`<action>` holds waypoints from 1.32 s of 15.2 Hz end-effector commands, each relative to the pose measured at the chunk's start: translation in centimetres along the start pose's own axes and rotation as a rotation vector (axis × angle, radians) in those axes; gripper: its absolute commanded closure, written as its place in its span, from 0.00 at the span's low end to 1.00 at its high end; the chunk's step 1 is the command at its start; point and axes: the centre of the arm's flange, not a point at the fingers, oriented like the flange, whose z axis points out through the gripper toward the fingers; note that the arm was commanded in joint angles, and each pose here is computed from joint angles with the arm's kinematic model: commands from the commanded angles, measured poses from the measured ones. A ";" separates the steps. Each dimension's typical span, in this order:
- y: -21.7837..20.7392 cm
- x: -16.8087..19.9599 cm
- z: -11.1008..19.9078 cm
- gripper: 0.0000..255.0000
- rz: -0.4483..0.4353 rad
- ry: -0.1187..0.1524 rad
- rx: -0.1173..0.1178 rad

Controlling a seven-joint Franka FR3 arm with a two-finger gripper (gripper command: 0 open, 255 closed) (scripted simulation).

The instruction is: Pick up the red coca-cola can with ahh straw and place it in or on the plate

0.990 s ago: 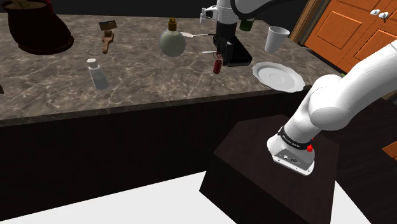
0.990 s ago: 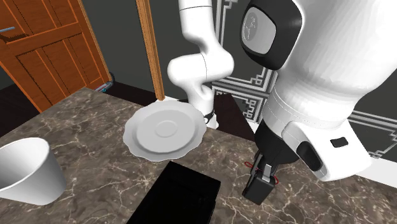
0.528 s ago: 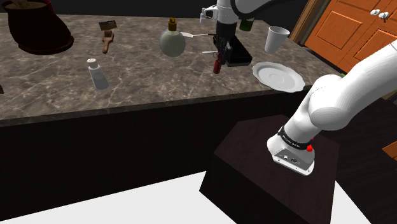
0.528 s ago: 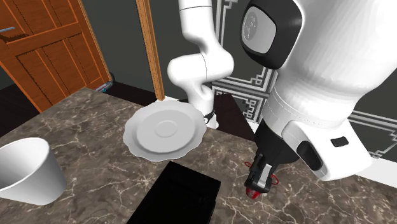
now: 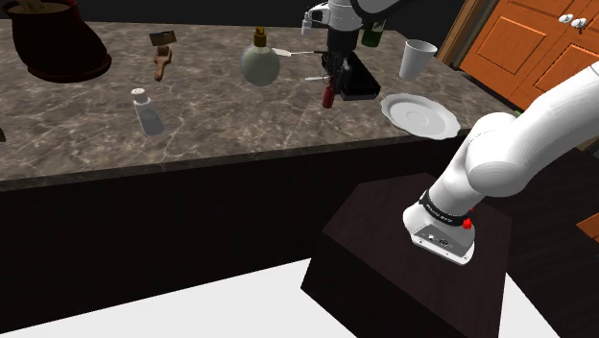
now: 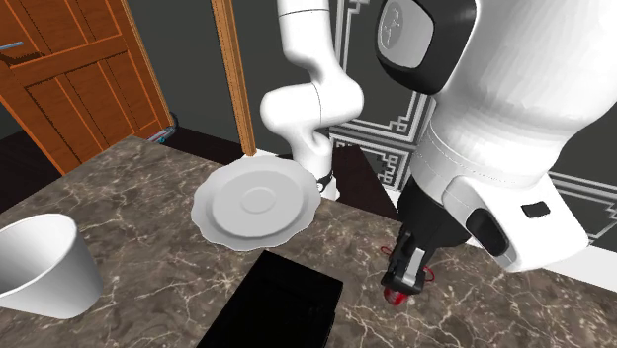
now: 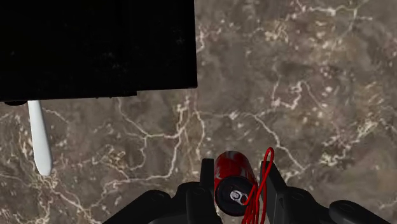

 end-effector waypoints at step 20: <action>-1.4 -8.5 -7.2 1.00 0.000 0.000 0.000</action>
